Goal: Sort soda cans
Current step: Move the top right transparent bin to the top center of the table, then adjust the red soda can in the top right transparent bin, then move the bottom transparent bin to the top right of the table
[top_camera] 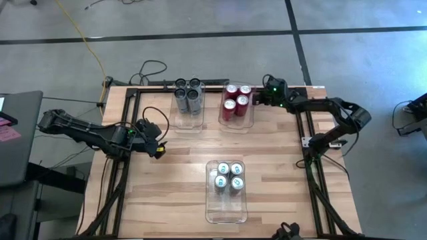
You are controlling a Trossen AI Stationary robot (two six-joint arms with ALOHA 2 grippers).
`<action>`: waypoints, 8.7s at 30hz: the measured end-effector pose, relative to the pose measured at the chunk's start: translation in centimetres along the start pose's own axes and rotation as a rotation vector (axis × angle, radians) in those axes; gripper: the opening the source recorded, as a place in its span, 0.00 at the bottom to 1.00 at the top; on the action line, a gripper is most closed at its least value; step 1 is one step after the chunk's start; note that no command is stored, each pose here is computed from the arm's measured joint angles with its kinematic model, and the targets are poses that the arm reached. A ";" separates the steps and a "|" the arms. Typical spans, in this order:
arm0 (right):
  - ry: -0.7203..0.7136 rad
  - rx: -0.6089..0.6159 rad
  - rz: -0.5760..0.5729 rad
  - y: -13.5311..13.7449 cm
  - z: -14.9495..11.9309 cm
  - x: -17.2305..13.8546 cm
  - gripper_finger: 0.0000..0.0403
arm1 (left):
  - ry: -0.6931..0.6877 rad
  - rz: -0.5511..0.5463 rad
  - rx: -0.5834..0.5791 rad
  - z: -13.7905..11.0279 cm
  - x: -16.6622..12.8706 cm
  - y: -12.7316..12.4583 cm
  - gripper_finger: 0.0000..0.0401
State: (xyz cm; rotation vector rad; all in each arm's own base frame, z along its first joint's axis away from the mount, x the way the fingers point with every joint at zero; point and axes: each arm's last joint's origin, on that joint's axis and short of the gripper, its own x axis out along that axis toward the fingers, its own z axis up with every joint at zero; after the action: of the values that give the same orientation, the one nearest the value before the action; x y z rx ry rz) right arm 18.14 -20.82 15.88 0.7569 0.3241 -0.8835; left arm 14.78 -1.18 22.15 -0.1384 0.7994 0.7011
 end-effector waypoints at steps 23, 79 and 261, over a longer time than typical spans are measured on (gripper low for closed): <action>-0.008 0.095 -0.044 1.6 -1.3 0.5 0.00 | -0.012 0.002 -0.030 0.0 0.0 -0.1 0.92; 0.035 -0.225 0.387 17.1 -3.7 -3.1 0.00 | -0.028 0.031 -0.037 -0.4 -0.4 -0.2 0.92; 0.149 -0.597 0.359 22.4 -35.4 -25.1 0.00 | -0.394 -0.584 0.189 5.1 8.3 -21.6 0.92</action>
State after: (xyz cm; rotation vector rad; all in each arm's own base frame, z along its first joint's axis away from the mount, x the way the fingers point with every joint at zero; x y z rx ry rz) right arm 22.25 27.85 15.09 0.3069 0.5344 -0.3556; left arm 35.47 -11.58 16.92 -0.0533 0.4077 0.0884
